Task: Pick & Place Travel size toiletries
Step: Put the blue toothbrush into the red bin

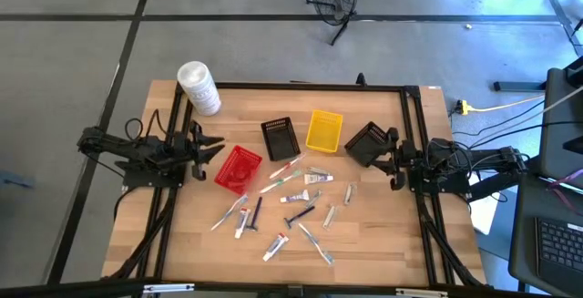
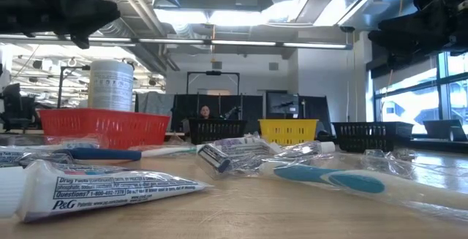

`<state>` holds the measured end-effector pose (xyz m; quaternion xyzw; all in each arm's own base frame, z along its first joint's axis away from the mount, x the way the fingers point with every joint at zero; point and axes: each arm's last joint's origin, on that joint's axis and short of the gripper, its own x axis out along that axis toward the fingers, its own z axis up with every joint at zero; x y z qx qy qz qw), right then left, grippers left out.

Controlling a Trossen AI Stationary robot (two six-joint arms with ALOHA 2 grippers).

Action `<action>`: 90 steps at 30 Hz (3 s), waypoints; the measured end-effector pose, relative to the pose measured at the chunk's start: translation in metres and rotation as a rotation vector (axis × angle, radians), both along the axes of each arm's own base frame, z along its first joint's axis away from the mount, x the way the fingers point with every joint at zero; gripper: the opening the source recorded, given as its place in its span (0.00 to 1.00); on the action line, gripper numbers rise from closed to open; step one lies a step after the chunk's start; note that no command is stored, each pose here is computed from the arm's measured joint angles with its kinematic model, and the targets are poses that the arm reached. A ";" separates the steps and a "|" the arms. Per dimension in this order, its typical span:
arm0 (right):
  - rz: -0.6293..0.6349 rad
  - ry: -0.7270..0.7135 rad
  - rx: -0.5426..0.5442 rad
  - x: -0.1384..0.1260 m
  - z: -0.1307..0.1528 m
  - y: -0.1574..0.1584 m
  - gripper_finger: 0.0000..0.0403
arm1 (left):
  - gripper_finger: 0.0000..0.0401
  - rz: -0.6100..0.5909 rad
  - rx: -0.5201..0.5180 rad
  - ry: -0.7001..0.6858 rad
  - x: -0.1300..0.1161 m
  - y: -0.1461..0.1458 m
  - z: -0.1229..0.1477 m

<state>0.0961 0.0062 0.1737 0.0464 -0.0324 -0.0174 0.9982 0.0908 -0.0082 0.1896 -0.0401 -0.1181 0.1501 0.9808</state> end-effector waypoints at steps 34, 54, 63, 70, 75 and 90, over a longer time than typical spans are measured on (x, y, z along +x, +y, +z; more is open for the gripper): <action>-0.653 -0.103 -0.178 -0.009 0.019 -0.023 0.37 | 0.24 -0.002 -0.011 -0.050 0.001 0.000 0.005; -0.476 -0.225 -0.201 -0.003 0.030 -0.023 0.37 | 0.32 0.010 0.033 -0.022 0.020 -0.005 0.030; -0.324 -0.104 -0.209 0.017 0.054 -0.021 0.37 | 0.32 0.048 0.061 0.090 0.044 -0.011 0.044; -0.173 0.096 -0.171 0.047 0.054 -0.019 0.37 | 0.32 0.003 0.032 0.159 0.067 -0.018 0.049; -0.070 0.194 -0.147 0.066 0.045 -0.018 0.37 | 0.32 -0.033 -0.012 0.284 0.089 -0.024 0.058; -0.076 0.387 -0.085 0.090 0.017 -0.020 0.37 | 0.32 -0.121 -0.339 0.908 0.142 -0.066 0.071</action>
